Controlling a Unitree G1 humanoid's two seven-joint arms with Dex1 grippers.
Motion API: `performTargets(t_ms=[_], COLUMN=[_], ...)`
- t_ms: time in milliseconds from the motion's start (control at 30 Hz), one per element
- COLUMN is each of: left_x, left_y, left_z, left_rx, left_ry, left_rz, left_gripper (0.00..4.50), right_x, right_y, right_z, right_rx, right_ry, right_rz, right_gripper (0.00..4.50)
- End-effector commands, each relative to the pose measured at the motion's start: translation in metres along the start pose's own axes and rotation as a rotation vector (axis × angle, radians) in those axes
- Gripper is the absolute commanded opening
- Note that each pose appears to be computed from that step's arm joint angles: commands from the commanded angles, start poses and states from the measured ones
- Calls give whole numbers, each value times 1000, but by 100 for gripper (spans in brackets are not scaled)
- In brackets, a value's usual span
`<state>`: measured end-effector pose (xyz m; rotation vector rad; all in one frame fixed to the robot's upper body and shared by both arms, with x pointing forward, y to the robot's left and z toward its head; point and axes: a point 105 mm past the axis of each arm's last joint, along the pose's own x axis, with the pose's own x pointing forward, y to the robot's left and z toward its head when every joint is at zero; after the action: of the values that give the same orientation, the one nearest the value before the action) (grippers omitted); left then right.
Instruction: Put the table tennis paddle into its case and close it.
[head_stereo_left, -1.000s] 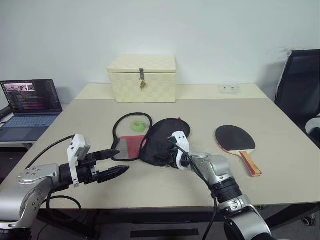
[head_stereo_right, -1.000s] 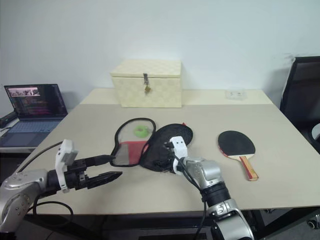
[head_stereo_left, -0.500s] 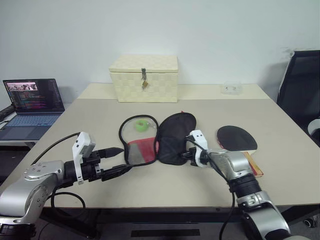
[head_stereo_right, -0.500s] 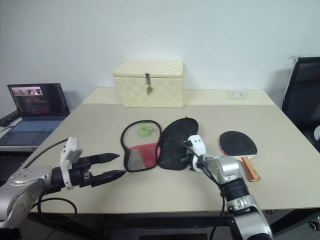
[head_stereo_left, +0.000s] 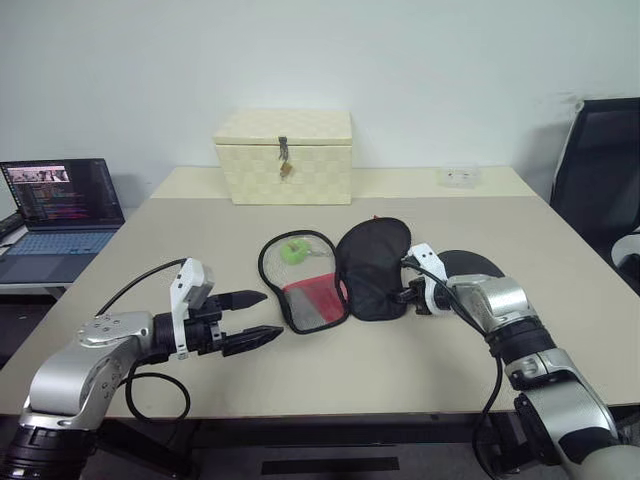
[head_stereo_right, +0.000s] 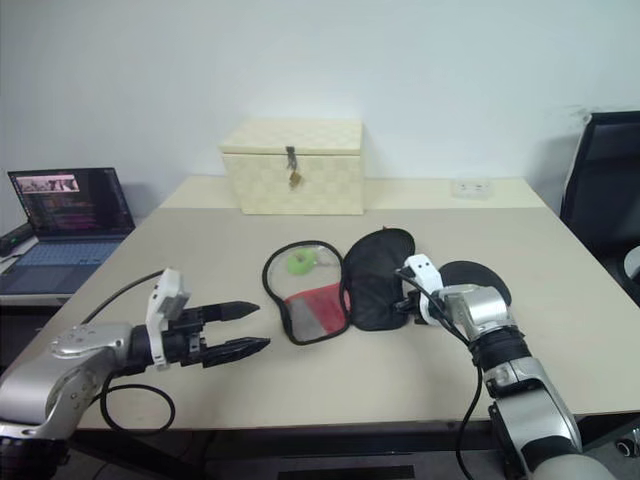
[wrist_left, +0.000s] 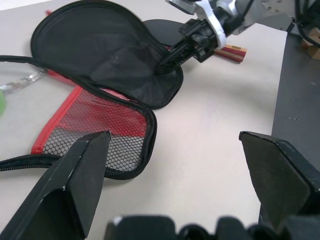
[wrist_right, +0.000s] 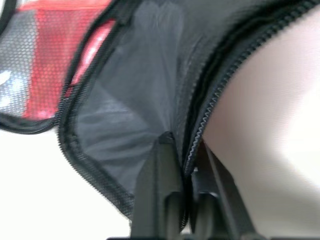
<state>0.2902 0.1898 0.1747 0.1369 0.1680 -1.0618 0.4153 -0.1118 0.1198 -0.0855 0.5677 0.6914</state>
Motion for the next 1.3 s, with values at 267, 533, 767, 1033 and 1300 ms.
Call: performTargets(t_ms=[267,533,767,1033,1300], left_x=[5,16,25,33,29], left_y=[0,-5,-11,-8,-6], left_z=[9,20,51,57,52], left_rx=[47,48,93,152,149], left_ry=[-31,-71,-103,-65,-65], left_rz=[-17,-87,-232,-293,-262], left_gripper=[450,450,450,450,450], right_x=[-42,-102,-134,-125,-109], right_y=[-32,-69,-89,-89,-87], right_z=[40,7,-47,-74,-81], right_rx=[-85,3,142,199,262], right_ry=[-110,-103,-74,-26,-29], right_rz=[-115,-312,-541,-575,-588], right_gripper=[416,447,447,447,390])
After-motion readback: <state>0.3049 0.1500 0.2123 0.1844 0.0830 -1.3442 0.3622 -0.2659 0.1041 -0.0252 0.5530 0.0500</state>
